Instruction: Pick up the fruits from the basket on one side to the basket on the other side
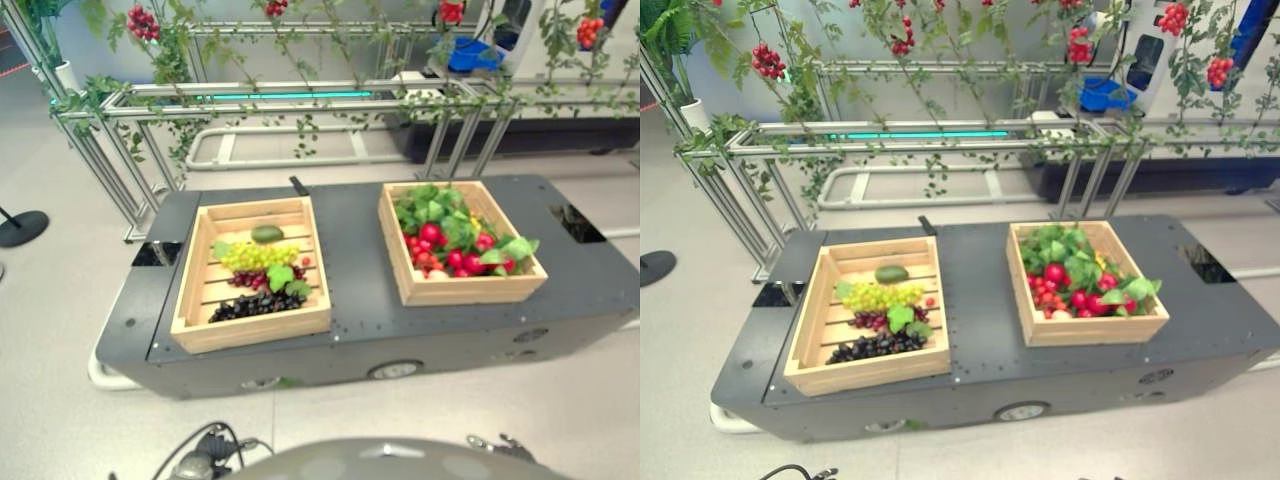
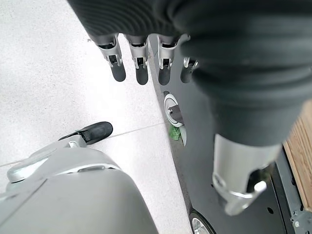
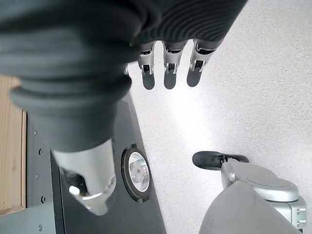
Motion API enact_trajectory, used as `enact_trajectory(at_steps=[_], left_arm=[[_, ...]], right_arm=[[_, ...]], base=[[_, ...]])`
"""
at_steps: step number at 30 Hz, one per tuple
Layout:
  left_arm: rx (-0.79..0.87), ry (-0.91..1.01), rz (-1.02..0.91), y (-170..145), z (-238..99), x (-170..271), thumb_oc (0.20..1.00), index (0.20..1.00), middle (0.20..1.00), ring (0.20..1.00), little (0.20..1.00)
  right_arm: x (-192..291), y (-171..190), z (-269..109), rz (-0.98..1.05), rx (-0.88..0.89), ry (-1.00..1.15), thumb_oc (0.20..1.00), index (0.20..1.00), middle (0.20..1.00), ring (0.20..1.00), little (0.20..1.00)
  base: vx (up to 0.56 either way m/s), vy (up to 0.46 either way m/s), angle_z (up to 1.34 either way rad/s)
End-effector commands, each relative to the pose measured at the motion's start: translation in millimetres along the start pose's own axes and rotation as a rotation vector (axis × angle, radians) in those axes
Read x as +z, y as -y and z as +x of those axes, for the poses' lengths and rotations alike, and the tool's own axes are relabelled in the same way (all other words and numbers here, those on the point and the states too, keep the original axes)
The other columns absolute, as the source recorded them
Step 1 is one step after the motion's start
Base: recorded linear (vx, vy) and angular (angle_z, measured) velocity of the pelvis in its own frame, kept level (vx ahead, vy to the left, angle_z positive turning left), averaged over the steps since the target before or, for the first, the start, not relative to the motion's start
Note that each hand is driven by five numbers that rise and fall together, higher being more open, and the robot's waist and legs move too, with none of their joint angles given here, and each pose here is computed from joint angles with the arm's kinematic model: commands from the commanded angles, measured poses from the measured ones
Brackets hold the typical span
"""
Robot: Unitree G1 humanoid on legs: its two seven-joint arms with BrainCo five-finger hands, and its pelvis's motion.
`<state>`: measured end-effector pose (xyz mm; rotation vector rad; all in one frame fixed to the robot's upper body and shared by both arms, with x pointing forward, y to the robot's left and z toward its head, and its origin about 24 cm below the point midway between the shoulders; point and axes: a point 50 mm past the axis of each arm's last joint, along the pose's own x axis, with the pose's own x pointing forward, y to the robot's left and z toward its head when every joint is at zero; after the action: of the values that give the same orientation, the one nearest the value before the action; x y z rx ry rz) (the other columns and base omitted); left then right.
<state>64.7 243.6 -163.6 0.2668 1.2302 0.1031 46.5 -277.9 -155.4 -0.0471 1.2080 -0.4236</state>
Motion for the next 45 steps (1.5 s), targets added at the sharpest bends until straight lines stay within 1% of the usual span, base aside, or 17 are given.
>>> enact_trajectory(at_steps=[1,7,27,34,37,38,39,40,41,42,43,44,45], left_arm=[[0.056,0.071,-0.038,-14,4,24,1.0,1.0,1.0,1.0,1.0],[0.058,0.088,-0.057,-16,4,29,1.0,1.0,1.0,1.0,1.0],[0.06,0.051,-0.06,-16,2,16,1.0,1.0,1.0,1.0,1.0],[0.079,0.078,-0.077,-22,3,23,1.0,1.0,1.0,1.0,1.0],[0.095,0.114,-0.079,-27,3,33,1.0,1.0,1.0,1.0,1.0],[0.097,0.192,-0.077,-29,3,50,1.0,1.0,1.0,1.0,1.0],[0.097,0.192,-0.076,-29,3,50,1.0,1.0,1.0,1.0,1.0],[0.074,0.429,-0.026,-33,-7,93,1.0,1.0,1.0,1.0,1.0],[0.074,0.429,-0.025,-34,-7,93,1.0,1.0,1.0,1.0,1.0],[0.053,0.548,0.007,-38,-18,110,1.0,1.0,1.0,1.0,1.0],[0.053,0.675,0.055,-49,-37,125,1.0,1.0,1.0,1.0,1.0],[0.071,0.843,0.109,-75,-72,142,1.0,1.0,1.0,1.0,1.0],[0.072,0.84,0.108,-76,-73,141,1.0,1.0,1.0,1.0,1.0]], right_arm=[[34,-7,6,0.012,0.003,0.089,1.0,1.0,1.0,1.0,1.0],[35,-11,6,0.013,0.018,0.093,1.0,1.0,1.0,1.0,1.0],[32,-12,5,-0.011,0.025,0.097,1.0,1.0,1.0,1.0,1.0],[42,-11,6,-0.014,0.022,0.124,1.0,1.0,1.0,1.0,1.0],[49,-9,6,-0.002,0.017,0.142,1.0,1.0,1.0,1.0,1.0],[56,-3,6,0.001,0.002,0.16,1.0,1.0,1.0,1.0,1.0],[56,-3,6,0.001,0.002,0.16,1.0,1.0,1.0,1.0,1.0],[63,5,6,0.027,-0.021,0.194,1.0,1.0,1.0,1.0,1.0],[63,5,6,0.027,-0.021,0.193,1.0,1.0,1.0,1.0,1.0],[67,11,5,0.036,-0.032,0.213,1.0,1.0,1.0,1.0,1.0],[69,15,4,0.041,-0.037,0.228,1.0,1.0,1.0,1.0,1.0],[72,26,3,0.062,-0.063,0.247,1.0,1.0,1.0,1.0,1.0],[72,25,3,0.06,-0.062,0.246,1.0,1.0,1.0,1.0,1.0]], base=[[0.0,0.0,0.0],[0.02,0.018,0.06],[0.01,0.002,0.0],[-0.02,0.017,0.0],[-0.07,0.108,0.02],[-0.04,0.113,0.01],[-0.06,0.232,0.05],[-0.02,0.121,0.1],[-0.03,0.183,0.15],[-0.02,0.136,0.17],[-0.05,0.278,0.18],[-0.04,0.218,0.13],[-0.04,0.226,0.17]])
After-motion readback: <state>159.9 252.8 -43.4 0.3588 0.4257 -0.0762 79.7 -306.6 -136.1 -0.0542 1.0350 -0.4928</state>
